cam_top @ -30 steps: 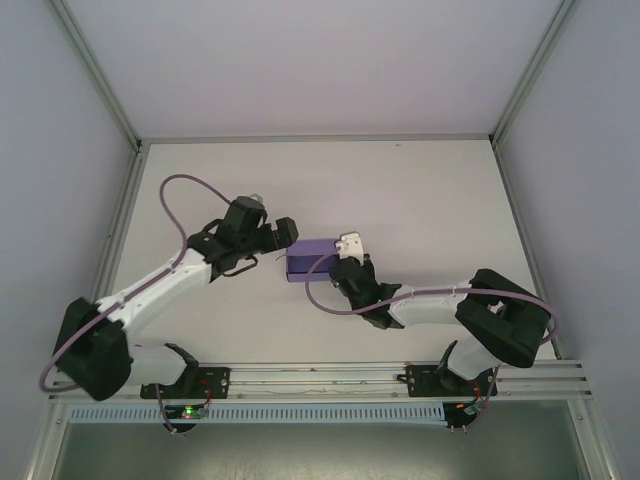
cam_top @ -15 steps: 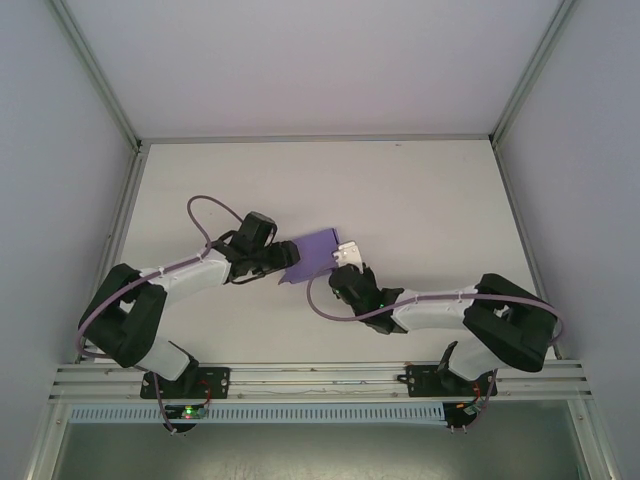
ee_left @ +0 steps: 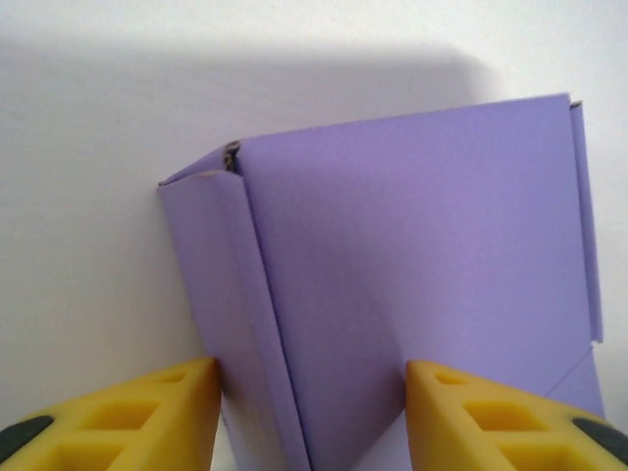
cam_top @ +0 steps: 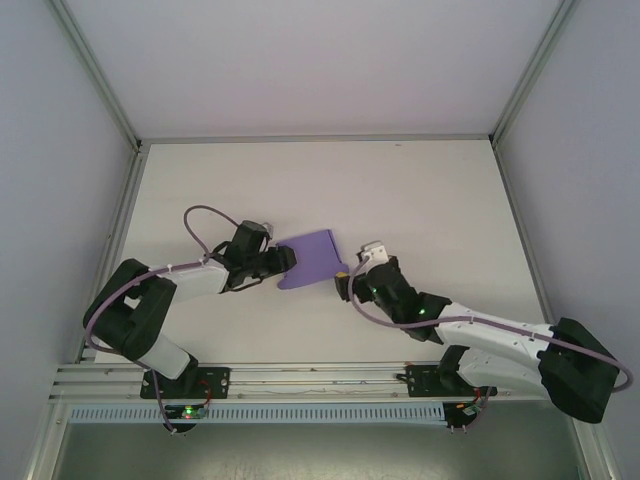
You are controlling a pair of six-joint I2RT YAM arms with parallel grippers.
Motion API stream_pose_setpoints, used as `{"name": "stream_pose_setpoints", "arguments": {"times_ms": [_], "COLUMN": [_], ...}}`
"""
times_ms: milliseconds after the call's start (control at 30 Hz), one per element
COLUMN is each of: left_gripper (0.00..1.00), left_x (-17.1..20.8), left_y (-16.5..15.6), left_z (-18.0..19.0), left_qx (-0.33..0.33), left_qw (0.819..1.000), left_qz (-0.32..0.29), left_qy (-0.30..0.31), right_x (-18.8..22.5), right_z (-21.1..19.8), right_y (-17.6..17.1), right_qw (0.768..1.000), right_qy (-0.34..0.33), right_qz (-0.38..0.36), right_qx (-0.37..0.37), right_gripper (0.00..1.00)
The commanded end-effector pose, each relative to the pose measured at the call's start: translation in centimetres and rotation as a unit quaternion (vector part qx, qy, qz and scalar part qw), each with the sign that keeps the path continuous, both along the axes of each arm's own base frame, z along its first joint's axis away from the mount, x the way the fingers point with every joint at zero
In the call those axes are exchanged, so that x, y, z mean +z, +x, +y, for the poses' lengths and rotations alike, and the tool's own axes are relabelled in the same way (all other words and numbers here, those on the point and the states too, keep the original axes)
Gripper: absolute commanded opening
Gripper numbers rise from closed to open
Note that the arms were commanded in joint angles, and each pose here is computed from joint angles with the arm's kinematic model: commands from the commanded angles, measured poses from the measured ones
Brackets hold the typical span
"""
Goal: Assemble paper box
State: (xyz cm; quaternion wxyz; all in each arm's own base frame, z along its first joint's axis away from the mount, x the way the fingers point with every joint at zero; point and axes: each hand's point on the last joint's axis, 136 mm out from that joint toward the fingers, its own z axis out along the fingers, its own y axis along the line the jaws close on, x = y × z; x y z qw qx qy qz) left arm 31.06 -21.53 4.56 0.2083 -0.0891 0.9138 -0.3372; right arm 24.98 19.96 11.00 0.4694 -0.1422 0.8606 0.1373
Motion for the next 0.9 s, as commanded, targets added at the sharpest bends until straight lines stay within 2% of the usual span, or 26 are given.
{"name": "stream_pose_setpoints", "arguments": {"times_ms": [0,133,233,367,600,833,867], "left_gripper": [0.47,0.4,0.37,0.33,0.32,0.31,0.31], "left_x": [-2.0,-2.6,-2.9,-3.2,-3.7,-3.6,-3.7], "left_y": [0.0,0.1,0.0,0.1,0.1,0.0,0.0], "left_z": [0.5,0.0,-0.1,0.4,0.6,0.9,1.0], "left_qx": [-0.014,-0.024,-0.028,-0.022,-0.023,-0.02,-0.02], "left_qw": [1.0,0.997,0.994,0.989,0.987,0.988,0.989], "left_qz": [-0.003,0.005,0.014,0.026,0.028,0.022,0.022], "left_qy": [-0.013,-0.066,-0.107,-0.147,-0.155,-0.149,-0.147], "right_x": [1.8,3.1,2.6,1.5,-1.0,-2.4,-2.5], "right_z": [0.6,0.6,0.7,2.0,4.1,7.3,7.6], "right_y": [0.7,2.9,4.7,6.1,7.9,8.8,9.0], "right_qw": [0.997,0.988,0.983,0.965,0.929,0.887,0.883], "right_qy": [0.065,0.131,0.146,0.175,0.234,0.296,0.305], "right_qz": [0.025,0.069,0.114,0.191,0.282,0.341,0.341], "right_qx": [0.031,0.033,0.016,0.034,0.053,0.099,0.104], "right_gripper": [0.98,0.98,0.98,0.98,0.97,0.88,0.84]}}
